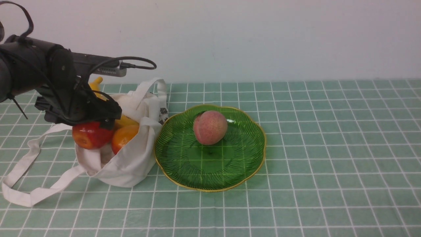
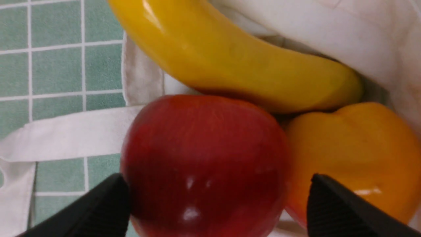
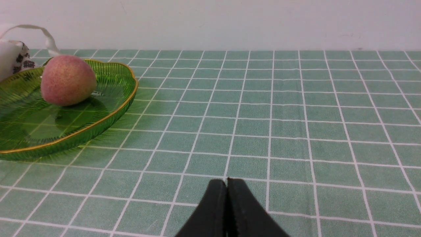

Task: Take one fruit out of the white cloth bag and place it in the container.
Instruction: 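Reach into the white bag and grasp the apple with the left gripper, then place the held apple onto the plate with the left gripper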

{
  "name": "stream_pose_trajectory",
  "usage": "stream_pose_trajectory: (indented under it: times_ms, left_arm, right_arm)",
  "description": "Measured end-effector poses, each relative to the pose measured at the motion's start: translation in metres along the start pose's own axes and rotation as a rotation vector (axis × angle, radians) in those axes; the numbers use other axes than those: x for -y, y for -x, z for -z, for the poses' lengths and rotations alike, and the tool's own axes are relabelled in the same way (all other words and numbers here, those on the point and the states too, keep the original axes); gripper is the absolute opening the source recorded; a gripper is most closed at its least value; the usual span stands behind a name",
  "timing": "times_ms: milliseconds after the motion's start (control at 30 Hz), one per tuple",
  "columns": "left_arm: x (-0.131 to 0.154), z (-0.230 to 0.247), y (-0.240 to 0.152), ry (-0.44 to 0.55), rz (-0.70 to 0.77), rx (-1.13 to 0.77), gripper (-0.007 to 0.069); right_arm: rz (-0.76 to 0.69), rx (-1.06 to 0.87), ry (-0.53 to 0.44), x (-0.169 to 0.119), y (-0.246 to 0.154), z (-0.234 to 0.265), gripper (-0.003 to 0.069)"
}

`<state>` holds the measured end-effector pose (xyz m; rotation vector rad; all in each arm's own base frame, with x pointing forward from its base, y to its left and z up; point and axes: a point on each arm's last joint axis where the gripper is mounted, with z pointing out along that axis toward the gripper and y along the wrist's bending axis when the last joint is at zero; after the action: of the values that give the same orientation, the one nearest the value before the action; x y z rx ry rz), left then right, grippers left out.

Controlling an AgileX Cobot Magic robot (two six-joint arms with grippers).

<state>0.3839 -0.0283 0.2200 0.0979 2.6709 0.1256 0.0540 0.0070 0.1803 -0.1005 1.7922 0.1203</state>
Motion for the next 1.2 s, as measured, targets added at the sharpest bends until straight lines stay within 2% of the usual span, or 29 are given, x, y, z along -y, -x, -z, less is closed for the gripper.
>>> stream_pose_trajectory:
  times_ms: [100,200,433,600,633,800,900,1000,1067,1100,1200]
  left_arm:
    - [0.001,-0.012,-0.002,0.004,-0.011,-0.021,0.0659]
    - [0.002,-0.020,-0.004,0.006,-0.010,-0.038,0.0591]
    - [0.001,-0.018,-0.003,0.016,0.003,-0.032,0.0590]
    - [-0.004,0.012,0.001,0.035,-0.001,0.013,0.0590]
    - [-0.008,0.037,0.003,0.046,0.001,0.058,0.0590]
    - [-0.015,0.090,0.001,0.049,0.041,0.135,0.0590]
    - [-0.013,0.115,-0.006,0.002,0.094,0.141,0.0590]
    - [0.004,0.133,-0.013,-0.101,0.100,0.124,0.0590]
    - [0.022,0.137,-0.015,-0.185,0.079,0.108,0.0590]
    - [0.024,0.138,-0.016,-0.195,0.076,0.106,0.0590]
    - [0.066,0.138,-0.020,-0.342,-0.004,0.070,0.0590]
  right_arm:
    - [0.000,0.000,0.000,0.000,0.000,0.000,-0.0015]
    - [0.000,0.000,0.000,0.000,0.000,0.000,-0.0015]
    - [0.000,0.000,0.000,0.000,0.000,0.000,-0.0015]
    - [0.000,0.000,0.000,0.000,0.000,0.000,-0.0015]
    - [0.000,0.000,0.000,0.000,0.000,0.000,-0.0015]
    - [0.000,0.000,0.000,0.000,0.000,0.000,-0.0015]
    - [0.000,0.000,0.000,0.000,0.000,0.000,-0.0015]
    - [0.000,0.000,0.000,0.000,0.000,0.000,-0.0015]
    - [0.000,0.000,0.000,0.000,0.000,0.000,-0.0015]
    - [0.000,0.000,0.000,0.000,0.000,0.000,-0.0015]
    - [0.000,0.000,0.000,0.000,0.000,0.000,-0.0015]
